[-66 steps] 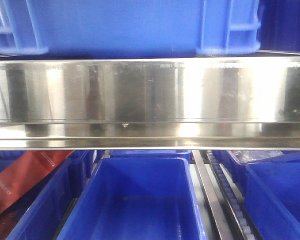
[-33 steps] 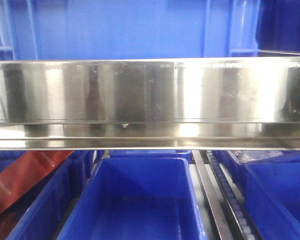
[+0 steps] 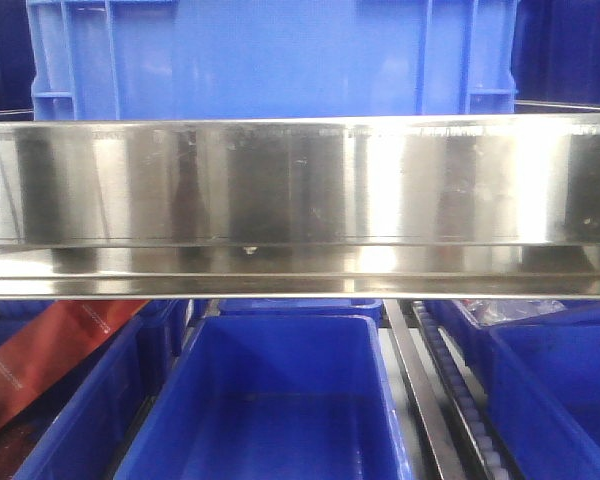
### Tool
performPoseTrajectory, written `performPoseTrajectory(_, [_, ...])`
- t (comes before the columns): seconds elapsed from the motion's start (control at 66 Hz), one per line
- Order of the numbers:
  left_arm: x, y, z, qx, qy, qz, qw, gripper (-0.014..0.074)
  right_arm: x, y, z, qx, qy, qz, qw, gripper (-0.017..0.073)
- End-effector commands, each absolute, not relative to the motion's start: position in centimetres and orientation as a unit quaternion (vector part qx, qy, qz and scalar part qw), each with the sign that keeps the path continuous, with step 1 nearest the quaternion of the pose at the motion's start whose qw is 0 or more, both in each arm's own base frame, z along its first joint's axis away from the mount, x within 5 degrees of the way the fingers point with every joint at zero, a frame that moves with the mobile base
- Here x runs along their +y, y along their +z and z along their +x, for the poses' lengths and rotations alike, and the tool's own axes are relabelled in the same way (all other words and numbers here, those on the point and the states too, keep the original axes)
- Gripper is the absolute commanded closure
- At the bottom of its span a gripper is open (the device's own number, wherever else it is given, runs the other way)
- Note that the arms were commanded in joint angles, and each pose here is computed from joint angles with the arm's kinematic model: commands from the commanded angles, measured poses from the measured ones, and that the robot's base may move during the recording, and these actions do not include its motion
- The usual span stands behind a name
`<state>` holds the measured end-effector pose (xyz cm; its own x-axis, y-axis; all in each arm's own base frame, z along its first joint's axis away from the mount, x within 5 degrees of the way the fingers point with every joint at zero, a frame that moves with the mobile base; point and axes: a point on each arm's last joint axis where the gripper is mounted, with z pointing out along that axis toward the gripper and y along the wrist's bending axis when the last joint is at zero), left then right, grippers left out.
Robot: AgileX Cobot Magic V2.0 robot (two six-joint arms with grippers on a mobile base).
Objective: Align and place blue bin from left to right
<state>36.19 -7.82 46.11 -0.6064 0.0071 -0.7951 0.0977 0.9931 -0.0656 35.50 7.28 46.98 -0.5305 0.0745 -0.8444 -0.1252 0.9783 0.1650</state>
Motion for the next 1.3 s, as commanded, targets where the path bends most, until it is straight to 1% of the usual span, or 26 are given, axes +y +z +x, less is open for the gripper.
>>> performPoseTrajectory(0.0, [-7.3, 49.0, 33.4, 0.877, -0.055, 0.035, 0.475, 0.0385, 6.3, 49.9, 32.5, 0.852, 0.094, -0.014, 0.515, 0.0461])
performPoseTrajectory(0.015, [-7.2, 49.3, 33.1, 0.876, -0.054, 0.035, 0.478, 0.0410, 6.2, 50.2, 32.1, 0.850, 0.091, -0.014, 0.518, 0.0505])
performPoseTrajectory(0.076, [-6.8, 50.4, 31.5, 0.871, -0.049, 0.047, 0.487, 0.0519, 5.7, 51.3, 30.5, 0.846, 0.083, -0.015, 0.527, 0.0616])
performPoseTrajectory(0.091, [-6.8, 50.7, 31.2, 0.870, -0.047, 0.051, 0.489, 0.0563, 5.6, 51.4, 30.2, 0.845, 0.080, -0.015, 0.528, 0.0641])
performPoseTrajectory(0.106, [-6.7, 50.9, 30.9, 0.869, -0.044, 0.056, 0.490, 0.0592, 5.5, 51.7, 29.8, 0.845, 0.078, -0.015, 0.529, 0.0654])
performPoseTrajectory(0.152, [-6.4, 51.5, 29.8, 0.866, -0.039, 0.064, 0.495, 0.0692, 5.2, 52.3, 28.7, 0.844, 0.067, -0.021, 0.532, 0.0631])
performPoseTrajectory(0.167, [-6.3, 51.8, 29.4, 0.864, -0.039, 0.065, 0.497, 0.0705, 5.1, 52.4, 28.3, 0.844, 0.064, -0.023, 0.532, 0.0627])
performPoseTrajectory(0.333, [-5.6, 52.3, 26.2, 0.852, -0.042, 0.065, 0.518, 0.0704, 4.3, 53.2, 25.2, 0.837, 0.039, -0.040, 0.544, 0.0628])
performPoseTrajectory(0.424, [-5.3, 51.2, 24.8, 0.843, -0.045, 0.067, 0.532, 0.0704, 3.9, 52.6, 23.6, 0.834, 0.033, -0.044, 0.549, 0.0628])
performPoseTrajectory(0.5, [-5.0, 50.2, 23.2, 0.825, -0.050, 0.067, 0.559, 0.0704, 3.6, 51.6, 22.3, 0.831, 0.029, -0.046, 0.554, 0.0628])
performPoseTrajectory(0.637, [-4.4, 46.8, 20.3, 0.802, -0.059, 0.068, 0.591, 0.0704, 3.1, 48.9, 19.5, 0.813, 0.032, -0.051, 0.579, 0.0628])
performPoseTrajectory(0.712, [-4.0, 45.5, 18.5, 0.784, -0.065, 0.068, 0.613, 0.0704, 2.8, 47.2, 17.9, 0.803, 0.032, -0.053, 0.592, 0.0628])
performPoseTrajectory(0.879, [-3.1, 40.8, 14.4, 0.770, -0.069, 0.071, 0.631, 0.0704, 2.2, 42.5, 14.1, 0.784, 0.035, -0.059, 0.617, 0.0628])
performPoseTrajectory(1.031, [-2.3, 37.3, 10.5, 0.739, -0.075, 0.070, 0.666, 0.0704, 1.6, 37.8, 10.5, 0.771, 0.039, -0.062, 0.632, 0.0628])
performPoseTrajectory(1.137, [-1.8, 35.3, 8.3, 0.726, -0.078, 0.069, 0.680, 0.0704, 1.2, 34.6, 8.7, 0.768, 0.040, -0.063, 0.637, 0.0628])
performPoseTrajectory(1.289, [-1.3, 32.7, 6.2, 0.716, -0.084, 0.066, 0.690, 0.0704, 0.8, 31.4, 6.1, 0.741, 0.038, -0.065, 0.667, 0.0628])
